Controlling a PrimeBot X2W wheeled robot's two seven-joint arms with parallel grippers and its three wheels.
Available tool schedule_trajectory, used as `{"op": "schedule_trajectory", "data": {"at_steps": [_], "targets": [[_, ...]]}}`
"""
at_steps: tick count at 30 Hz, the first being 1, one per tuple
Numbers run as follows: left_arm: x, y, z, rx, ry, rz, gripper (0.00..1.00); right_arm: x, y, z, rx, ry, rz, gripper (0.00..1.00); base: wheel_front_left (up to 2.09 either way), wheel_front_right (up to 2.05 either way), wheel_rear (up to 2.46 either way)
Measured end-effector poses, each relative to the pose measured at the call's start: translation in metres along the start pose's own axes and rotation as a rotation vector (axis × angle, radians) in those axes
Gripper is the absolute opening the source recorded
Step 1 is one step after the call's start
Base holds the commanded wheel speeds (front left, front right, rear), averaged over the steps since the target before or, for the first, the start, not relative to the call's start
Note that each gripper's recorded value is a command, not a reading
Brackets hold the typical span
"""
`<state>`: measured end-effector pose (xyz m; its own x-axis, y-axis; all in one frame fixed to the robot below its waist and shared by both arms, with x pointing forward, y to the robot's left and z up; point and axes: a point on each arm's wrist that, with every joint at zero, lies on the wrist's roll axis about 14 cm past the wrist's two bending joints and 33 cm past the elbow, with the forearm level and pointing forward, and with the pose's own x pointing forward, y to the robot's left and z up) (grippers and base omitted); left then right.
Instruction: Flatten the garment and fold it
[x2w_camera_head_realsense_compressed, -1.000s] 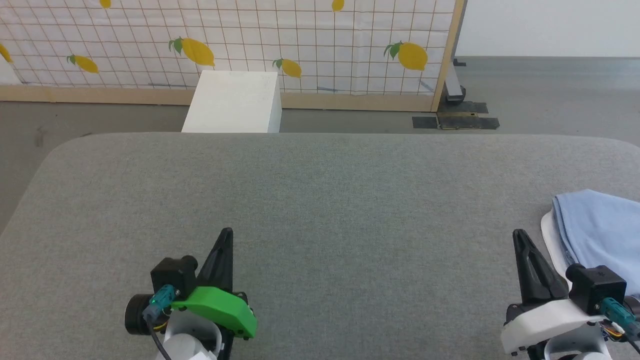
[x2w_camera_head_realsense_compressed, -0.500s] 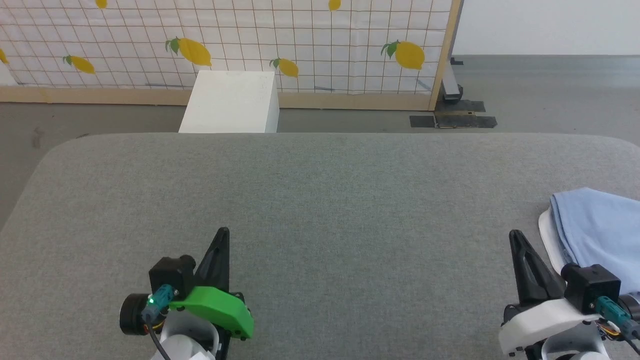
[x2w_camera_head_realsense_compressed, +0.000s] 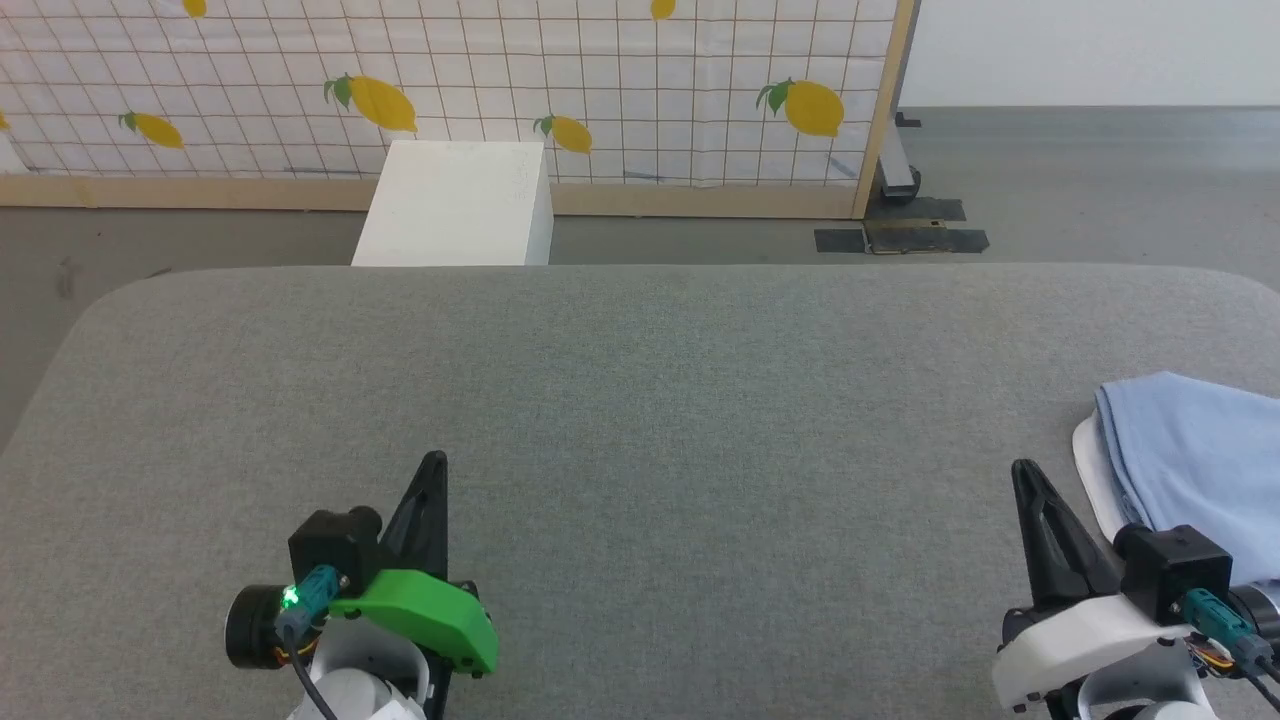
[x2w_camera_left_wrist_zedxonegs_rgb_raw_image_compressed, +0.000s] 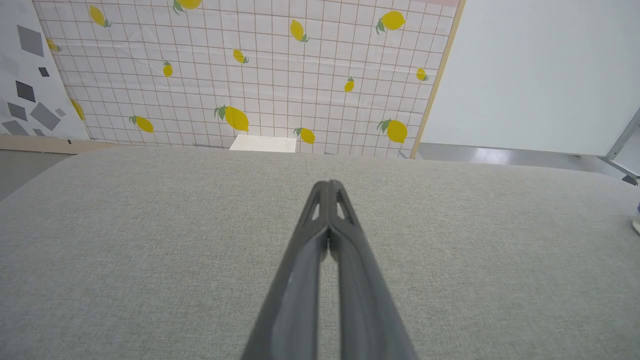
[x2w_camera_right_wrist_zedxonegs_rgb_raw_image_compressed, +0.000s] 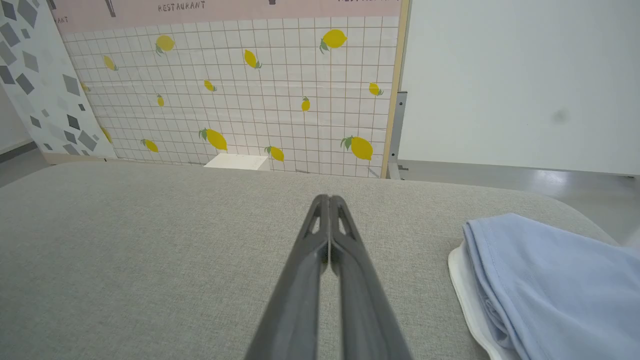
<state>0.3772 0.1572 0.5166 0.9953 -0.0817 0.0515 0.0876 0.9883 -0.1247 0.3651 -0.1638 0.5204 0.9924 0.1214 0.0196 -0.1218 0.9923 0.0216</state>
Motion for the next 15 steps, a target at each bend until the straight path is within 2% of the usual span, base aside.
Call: {"op": "schedule_trajectory", "data": {"at_steps": [15], "targets": [[0.0005, 0.0008, 0.0027, 0.038, 0.01, 0.004, 0.0, 0.0014, 0.0003, 0.0013, -0.009, 0.003, 0.001, 0.0, 0.0, 0.0, 0.0]]}}
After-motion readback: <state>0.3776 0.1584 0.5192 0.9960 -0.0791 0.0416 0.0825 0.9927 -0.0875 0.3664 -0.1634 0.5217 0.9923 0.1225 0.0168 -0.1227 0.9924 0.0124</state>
